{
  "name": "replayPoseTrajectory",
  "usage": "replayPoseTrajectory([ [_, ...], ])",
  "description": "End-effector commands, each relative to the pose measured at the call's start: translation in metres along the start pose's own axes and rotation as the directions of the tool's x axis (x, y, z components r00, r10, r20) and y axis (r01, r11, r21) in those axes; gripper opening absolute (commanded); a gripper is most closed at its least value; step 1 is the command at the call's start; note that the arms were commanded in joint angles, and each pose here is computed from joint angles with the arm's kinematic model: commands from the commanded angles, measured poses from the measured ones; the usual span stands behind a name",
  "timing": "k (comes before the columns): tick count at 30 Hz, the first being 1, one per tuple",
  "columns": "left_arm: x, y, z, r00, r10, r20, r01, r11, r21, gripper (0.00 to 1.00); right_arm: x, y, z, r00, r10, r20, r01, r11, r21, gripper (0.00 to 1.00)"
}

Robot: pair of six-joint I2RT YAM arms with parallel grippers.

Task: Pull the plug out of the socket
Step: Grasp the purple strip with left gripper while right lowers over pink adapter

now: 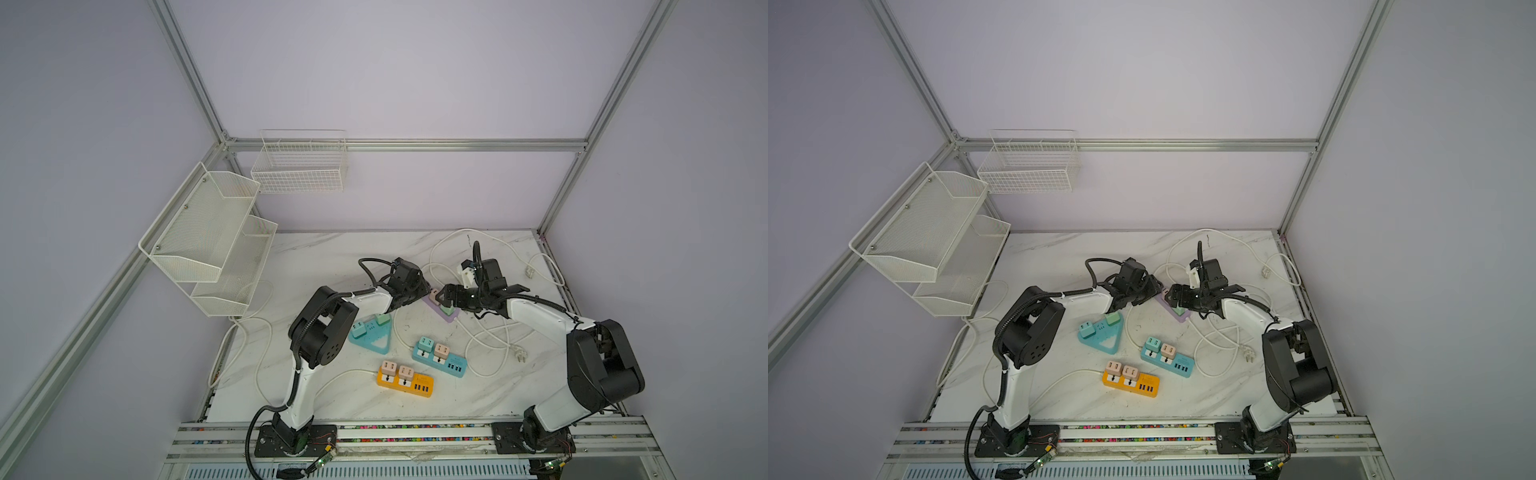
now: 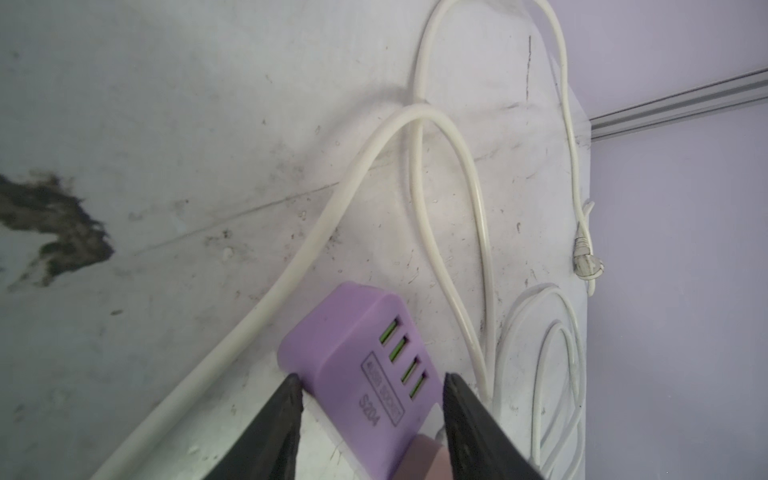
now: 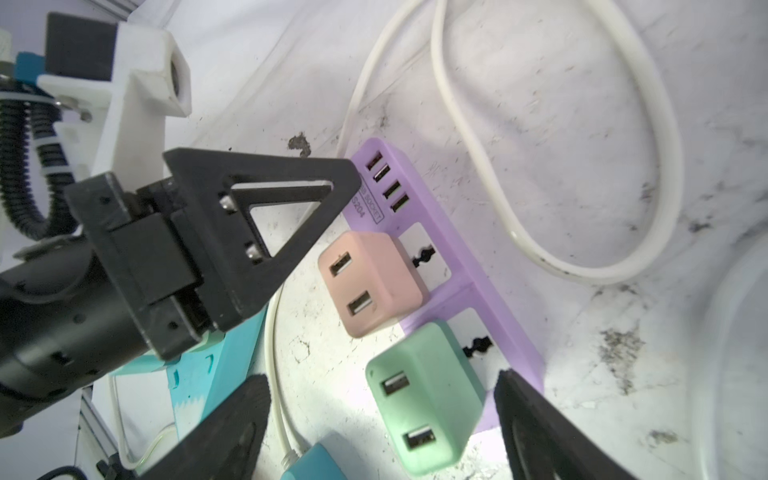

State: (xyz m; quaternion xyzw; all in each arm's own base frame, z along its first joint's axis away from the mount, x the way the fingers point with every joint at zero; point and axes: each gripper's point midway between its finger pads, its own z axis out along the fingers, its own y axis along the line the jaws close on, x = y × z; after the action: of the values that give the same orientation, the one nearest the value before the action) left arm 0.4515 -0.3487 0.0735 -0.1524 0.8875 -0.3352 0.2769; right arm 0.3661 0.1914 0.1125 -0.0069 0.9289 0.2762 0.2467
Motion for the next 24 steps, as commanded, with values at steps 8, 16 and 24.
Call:
replayPoseTrajectory([
  [8, -0.014, -0.014, -0.014, 1.0, -0.014, 0.001, 0.014, 0.994, 0.107, 0.49, -0.03, -0.01, -0.008, 0.99, -0.138, -0.005, 0.135, 0.965, 0.225, 0.86],
  [16, -0.009, 0.005, -0.015, 0.999, -0.041, -0.01, 0.042, 0.998, 0.041, 0.49, -0.027, 0.007, 0.013, 0.974, -0.217, -0.071, 0.228, 0.944, 0.239, 0.78],
  [24, -0.008, -0.003, -0.006, 0.998, -0.042, -0.039, 0.044, 0.997, 0.065, 0.46, -0.028, 0.012, 0.027, 0.957, -0.267, -0.118, 0.289, 0.922, 0.258, 0.72],
])
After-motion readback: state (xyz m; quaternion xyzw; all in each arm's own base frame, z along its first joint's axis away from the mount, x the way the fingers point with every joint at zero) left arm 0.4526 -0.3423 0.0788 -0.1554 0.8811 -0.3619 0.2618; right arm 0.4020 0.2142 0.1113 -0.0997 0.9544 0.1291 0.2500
